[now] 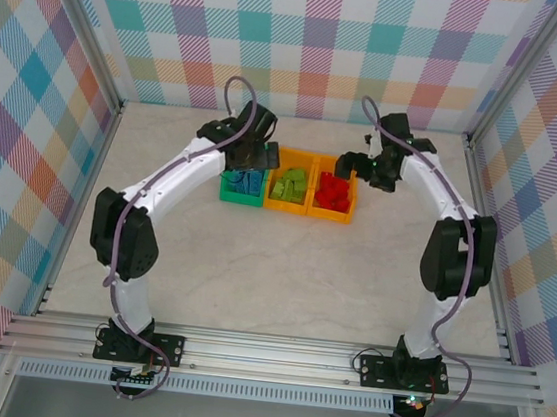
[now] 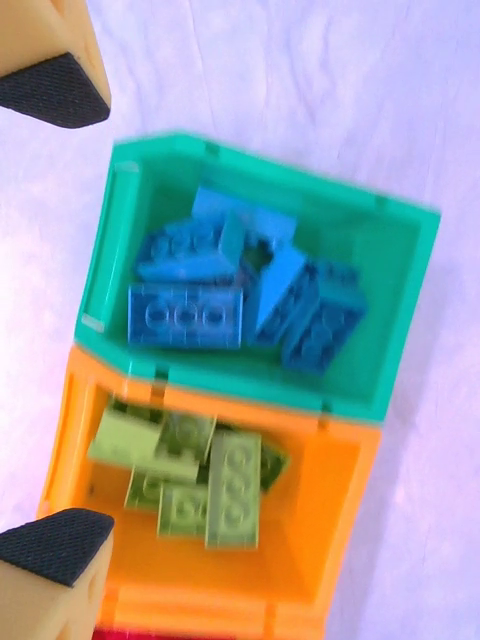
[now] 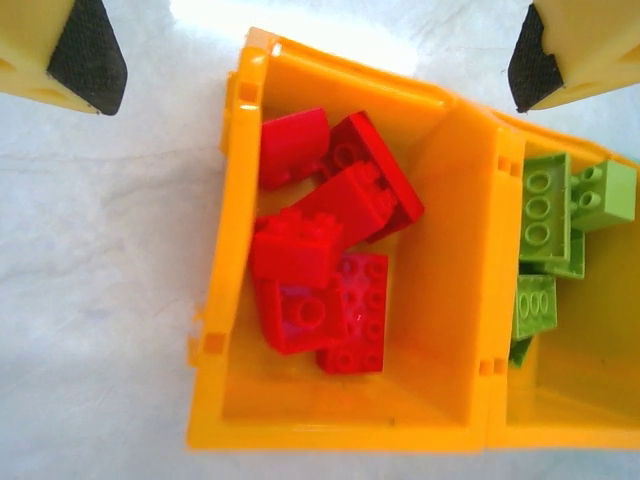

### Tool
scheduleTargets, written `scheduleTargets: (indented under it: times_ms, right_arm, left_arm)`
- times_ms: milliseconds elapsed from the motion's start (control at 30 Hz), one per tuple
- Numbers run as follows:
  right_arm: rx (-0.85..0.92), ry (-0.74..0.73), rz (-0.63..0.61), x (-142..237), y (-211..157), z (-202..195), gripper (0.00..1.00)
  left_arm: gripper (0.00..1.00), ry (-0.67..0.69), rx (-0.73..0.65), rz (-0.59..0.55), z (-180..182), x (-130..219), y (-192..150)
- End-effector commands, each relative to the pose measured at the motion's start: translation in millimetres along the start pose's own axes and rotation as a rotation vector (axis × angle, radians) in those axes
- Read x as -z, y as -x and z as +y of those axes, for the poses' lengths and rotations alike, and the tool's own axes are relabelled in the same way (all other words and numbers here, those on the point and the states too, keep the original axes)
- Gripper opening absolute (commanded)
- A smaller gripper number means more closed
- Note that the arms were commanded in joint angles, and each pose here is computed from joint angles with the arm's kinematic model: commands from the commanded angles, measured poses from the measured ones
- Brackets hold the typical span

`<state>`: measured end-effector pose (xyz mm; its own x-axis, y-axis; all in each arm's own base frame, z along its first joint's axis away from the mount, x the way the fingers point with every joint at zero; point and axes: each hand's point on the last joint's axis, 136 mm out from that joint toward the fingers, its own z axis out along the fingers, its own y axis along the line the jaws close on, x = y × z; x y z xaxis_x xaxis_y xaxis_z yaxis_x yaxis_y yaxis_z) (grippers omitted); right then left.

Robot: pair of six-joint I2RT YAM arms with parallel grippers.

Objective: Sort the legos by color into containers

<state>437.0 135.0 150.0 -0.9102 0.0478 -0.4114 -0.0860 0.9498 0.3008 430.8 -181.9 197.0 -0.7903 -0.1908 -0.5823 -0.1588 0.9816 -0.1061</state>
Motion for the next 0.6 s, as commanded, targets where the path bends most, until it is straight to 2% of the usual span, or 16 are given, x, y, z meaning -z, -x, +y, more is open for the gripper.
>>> scheduleTargets:
  times_ms: [0,100,200,300,400,467,567]
  right_arm:
    - [0.083,-0.113,-0.238,38,16,-21,1.00]
    - [0.138,-0.242,-0.381,44,3,-65,1.00]
    - [0.093,-0.257,-0.494,41,-12,-100,1.00]
    - [0.106,-0.257,-0.608,33,-16,-117,1.00]
    - [0.108,-0.266,-0.563,17,-27,-125,1.00]
    - [0.098,-0.272,-0.603,12,-40,-130,1.00]
    - [0.093,-0.277,-0.739,16,-50,-135,1.00]
  left_arm:
    - [1.00,0.140,0.002,-0.109,55,16,7]
    - [1.00,0.221,-0.006,-0.173,99,19,2]
    - [1.00,0.263,-0.012,-0.216,137,14,-6]
    - [1.00,0.260,-0.042,-0.310,159,2,-15]
    - [1.00,0.251,0.010,-0.347,180,-7,-32]
    - [1.00,0.245,0.027,-0.366,189,-10,-42]
    - [1.00,0.246,0.032,-0.391,199,-12,-54]
